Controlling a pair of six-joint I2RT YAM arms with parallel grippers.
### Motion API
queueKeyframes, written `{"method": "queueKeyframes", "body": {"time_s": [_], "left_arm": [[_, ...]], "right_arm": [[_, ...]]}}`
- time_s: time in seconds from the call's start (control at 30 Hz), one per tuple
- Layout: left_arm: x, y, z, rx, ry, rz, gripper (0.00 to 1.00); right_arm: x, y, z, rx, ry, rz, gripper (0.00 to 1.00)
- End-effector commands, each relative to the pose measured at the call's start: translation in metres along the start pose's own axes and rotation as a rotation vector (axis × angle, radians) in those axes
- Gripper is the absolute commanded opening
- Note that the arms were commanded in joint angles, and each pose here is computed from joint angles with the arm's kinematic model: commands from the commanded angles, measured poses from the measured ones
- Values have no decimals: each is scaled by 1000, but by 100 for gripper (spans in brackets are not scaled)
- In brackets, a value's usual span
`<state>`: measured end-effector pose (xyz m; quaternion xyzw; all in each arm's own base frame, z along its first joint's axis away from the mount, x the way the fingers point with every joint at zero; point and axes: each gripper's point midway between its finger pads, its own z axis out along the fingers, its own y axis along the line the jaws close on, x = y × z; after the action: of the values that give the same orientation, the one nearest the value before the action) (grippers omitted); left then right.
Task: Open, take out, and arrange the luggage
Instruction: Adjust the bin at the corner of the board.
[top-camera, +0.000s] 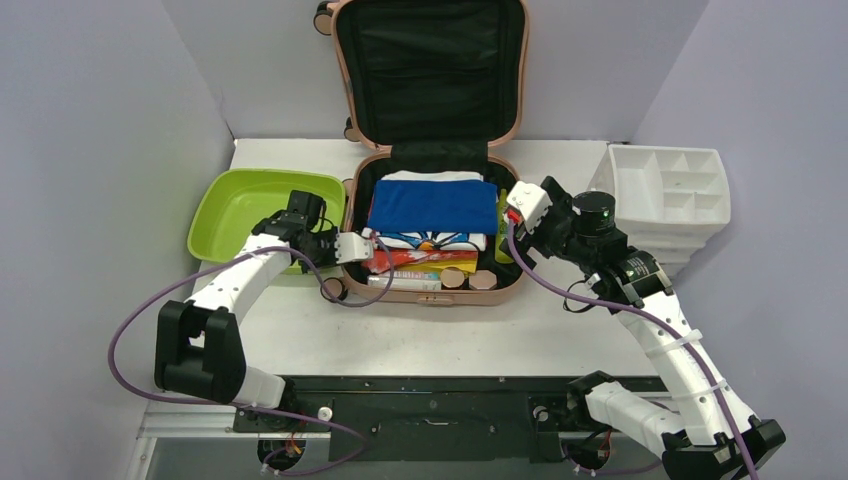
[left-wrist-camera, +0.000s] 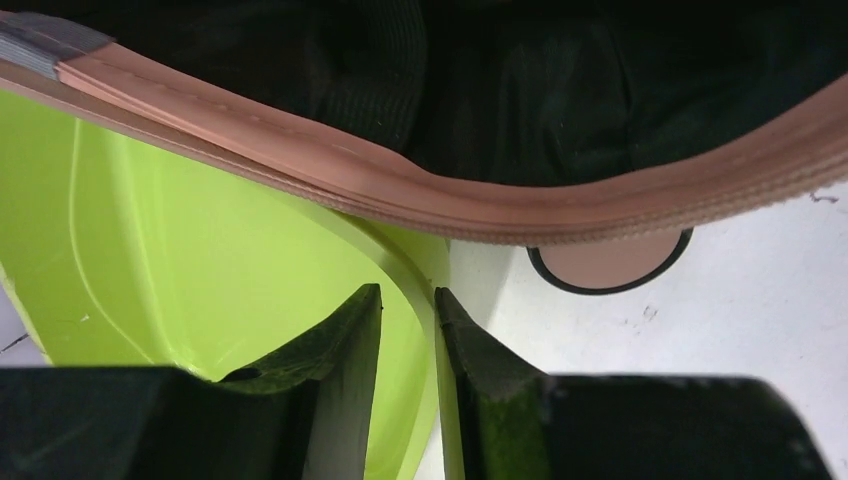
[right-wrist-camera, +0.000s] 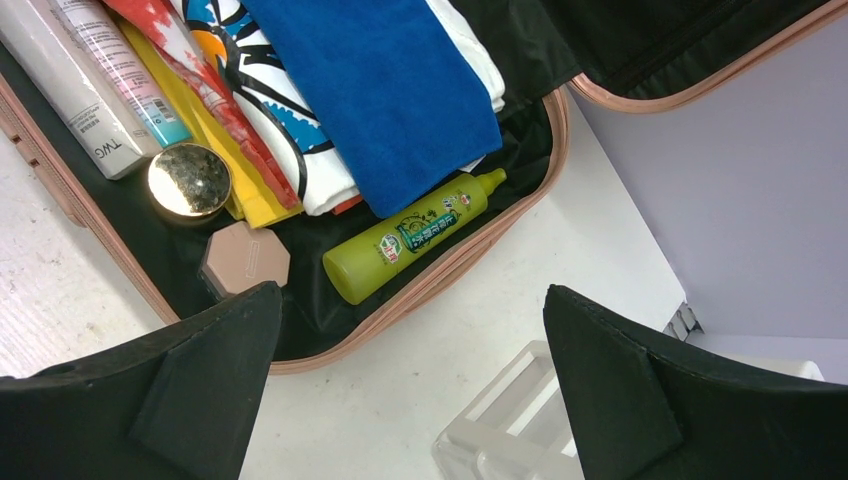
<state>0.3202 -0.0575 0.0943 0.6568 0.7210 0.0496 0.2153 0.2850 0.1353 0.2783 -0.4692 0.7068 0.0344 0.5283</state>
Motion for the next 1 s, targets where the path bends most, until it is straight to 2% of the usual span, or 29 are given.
{"method": "queueKeyframes", "body": {"time_s": [0.0,0.03,0.13,0.2,0.23,0.27,0.3,0.33,0.47,0.63,0.73,0.8,0.87,0.97], "left_arm": [[-27,19,-11,-63,-114,-39,23],[-29,19,-13,-70,-123,-38,24],[-38,27,-22,-105,-166,-67,38],[-43,41,-36,-152,-217,-136,57],[-45,46,-42,-170,-245,-192,70],[-48,56,-51,-186,-290,-226,77],[-50,61,-56,-191,-317,-283,95],[-52,70,-65,-204,-360,-317,99],[-56,95,-76,-210,-478,-506,97],[-68,121,-61,-182,-575,-742,96],[-74,129,-46,-99,-592,-870,96],[-74,136,-32,-37,-598,-1026,96],[-66,143,-8,10,-579,-1149,96],[-51,158,-4,9,-608,-1284,96]], "right_arm": [[-13,-7,-4,17,-43,7,100],[-14,-8,-4,19,-44,7,100],[-13,-8,-3,19,-40,12,100],[-13,-8,-3,18,-39,17,100],[-13,-7,-3,16,-38,19,100],[-13,-7,-2,14,-37,20,100],[-13,-7,-2,13,-35,18,100],[-13,-8,-3,13,-35,15,100],[-15,-9,-4,15,-33,13,100],[-16,-8,-5,6,-28,11,100],[-13,-7,-3,4,-22,14,100],[-12,-7,-3,10,-23,16,100],[-10,-7,-2,13,-18,17,100],[-8,-8,-1,18,-15,17,100]]}}
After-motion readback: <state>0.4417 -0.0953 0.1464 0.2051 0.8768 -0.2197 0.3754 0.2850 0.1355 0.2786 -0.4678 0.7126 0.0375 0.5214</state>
